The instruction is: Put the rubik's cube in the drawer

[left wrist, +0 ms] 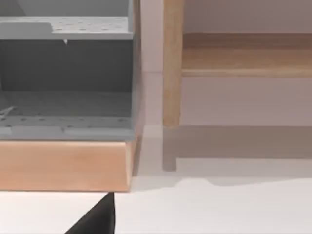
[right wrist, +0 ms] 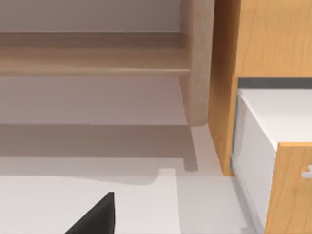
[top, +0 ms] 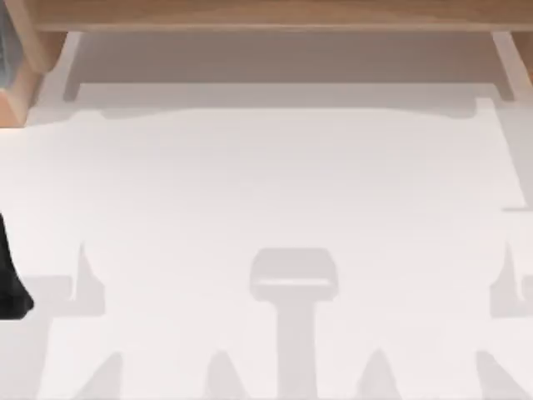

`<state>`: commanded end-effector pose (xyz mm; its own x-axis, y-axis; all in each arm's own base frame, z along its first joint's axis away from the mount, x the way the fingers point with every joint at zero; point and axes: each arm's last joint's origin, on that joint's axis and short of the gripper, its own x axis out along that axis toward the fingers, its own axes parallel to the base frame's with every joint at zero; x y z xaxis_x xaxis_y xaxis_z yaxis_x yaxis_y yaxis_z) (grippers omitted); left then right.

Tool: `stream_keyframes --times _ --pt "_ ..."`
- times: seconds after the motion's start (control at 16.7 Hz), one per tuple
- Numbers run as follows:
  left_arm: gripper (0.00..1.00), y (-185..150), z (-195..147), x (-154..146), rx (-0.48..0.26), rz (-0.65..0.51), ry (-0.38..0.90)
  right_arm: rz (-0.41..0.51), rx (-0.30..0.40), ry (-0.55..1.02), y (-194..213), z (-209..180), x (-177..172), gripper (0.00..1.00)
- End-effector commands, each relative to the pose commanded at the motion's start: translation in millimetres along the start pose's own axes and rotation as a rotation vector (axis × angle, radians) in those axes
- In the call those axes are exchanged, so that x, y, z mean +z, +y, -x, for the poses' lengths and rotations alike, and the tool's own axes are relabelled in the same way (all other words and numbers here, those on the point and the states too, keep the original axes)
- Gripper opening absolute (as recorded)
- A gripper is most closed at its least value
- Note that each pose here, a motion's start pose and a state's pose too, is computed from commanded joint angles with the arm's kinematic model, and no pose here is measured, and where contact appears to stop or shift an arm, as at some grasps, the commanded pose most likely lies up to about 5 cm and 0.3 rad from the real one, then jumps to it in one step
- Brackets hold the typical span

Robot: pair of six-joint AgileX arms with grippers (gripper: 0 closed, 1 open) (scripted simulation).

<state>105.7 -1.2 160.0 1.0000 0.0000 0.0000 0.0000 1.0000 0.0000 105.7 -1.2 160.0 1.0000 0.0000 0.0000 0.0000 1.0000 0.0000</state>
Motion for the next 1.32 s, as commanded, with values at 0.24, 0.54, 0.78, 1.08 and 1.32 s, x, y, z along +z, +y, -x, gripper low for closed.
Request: stream_keyframes --times 0.24,0.54,0.78,1.08,1.32 --pt "1.0 0.0 0.0 0.0 0.0 0.0 0.0 0.001 0.0 -0.001 0.9 -0.2 8.3 1.0" --pt "1.0 0.0 0.0 0.0 0.0 0.0 0.0 0.004 0.002 0.003 9.1 -11.9 73.5 1.0" --pt "1.0 0.0 0.0 0.0 0.0 0.0 0.0 0.013 0.006 0.049 29.1 -59.2 142.6 1.0" --pt "1.0 0.0 0.0 0.0 0.0 0.0 0.0 0.042 -0.007 0.12 85.1 -165.5 192.2 1.0" --pt "1.0 0.0 0.0 0.0 0.0 0.0 0.0 0.05 -0.023 0.111 142.9 -241.4 201.5 1.0"
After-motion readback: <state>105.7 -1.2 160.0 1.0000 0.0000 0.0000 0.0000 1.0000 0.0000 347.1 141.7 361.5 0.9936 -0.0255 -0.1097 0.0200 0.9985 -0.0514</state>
